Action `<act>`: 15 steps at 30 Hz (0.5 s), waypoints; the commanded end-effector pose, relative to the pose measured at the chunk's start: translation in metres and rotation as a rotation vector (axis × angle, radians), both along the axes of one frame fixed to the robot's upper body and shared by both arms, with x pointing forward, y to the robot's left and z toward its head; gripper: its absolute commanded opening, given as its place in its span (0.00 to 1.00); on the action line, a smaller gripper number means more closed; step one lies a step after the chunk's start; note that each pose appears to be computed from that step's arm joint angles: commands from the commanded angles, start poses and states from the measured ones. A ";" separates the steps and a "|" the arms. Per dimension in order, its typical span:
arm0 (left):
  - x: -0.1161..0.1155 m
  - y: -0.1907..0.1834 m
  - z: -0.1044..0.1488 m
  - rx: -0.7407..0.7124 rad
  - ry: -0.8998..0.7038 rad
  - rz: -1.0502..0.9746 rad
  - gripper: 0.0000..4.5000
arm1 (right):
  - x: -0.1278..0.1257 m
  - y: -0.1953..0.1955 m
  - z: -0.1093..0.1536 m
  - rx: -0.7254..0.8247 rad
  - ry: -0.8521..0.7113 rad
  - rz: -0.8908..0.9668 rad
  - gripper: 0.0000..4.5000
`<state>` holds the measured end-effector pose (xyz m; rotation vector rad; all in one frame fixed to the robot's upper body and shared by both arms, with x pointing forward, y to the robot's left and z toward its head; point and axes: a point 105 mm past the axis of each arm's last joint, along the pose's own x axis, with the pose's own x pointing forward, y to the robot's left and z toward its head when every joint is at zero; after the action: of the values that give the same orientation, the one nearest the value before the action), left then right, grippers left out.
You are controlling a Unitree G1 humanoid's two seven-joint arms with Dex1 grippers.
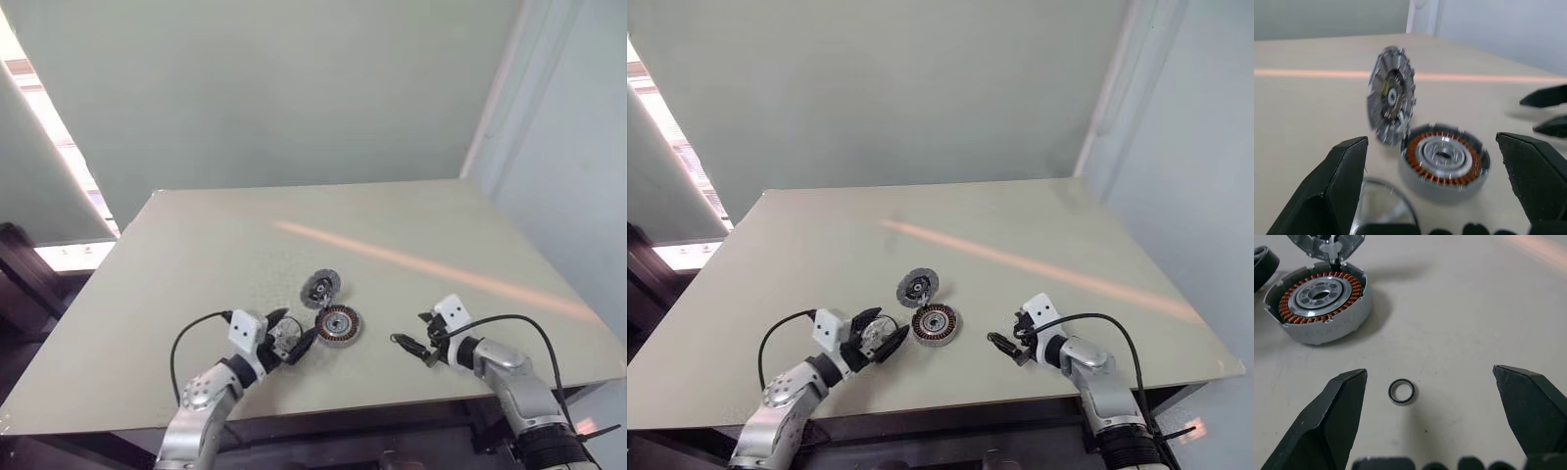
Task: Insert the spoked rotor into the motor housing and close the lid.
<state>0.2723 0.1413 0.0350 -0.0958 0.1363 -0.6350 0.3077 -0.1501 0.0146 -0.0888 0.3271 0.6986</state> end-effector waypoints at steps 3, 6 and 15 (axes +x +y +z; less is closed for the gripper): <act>0.001 0.002 0.016 -0.015 -0.044 -0.012 0.99 | 0.005 0.001 0.019 0.037 -0.072 0.002 1.00; 0.000 0.002 0.016 -0.023 -0.044 -0.006 0.99 | 0.007 0.005 0.021 0.055 -0.074 0.003 1.00; -0.009 0.004 0.012 -0.027 -0.009 -0.019 0.99 | 0.009 0.005 0.032 0.091 -0.111 -0.025 1.00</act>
<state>0.2613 0.1469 0.0314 -0.1247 0.1732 -0.6349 0.3097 -0.1426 0.0208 -0.0375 0.2882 0.6962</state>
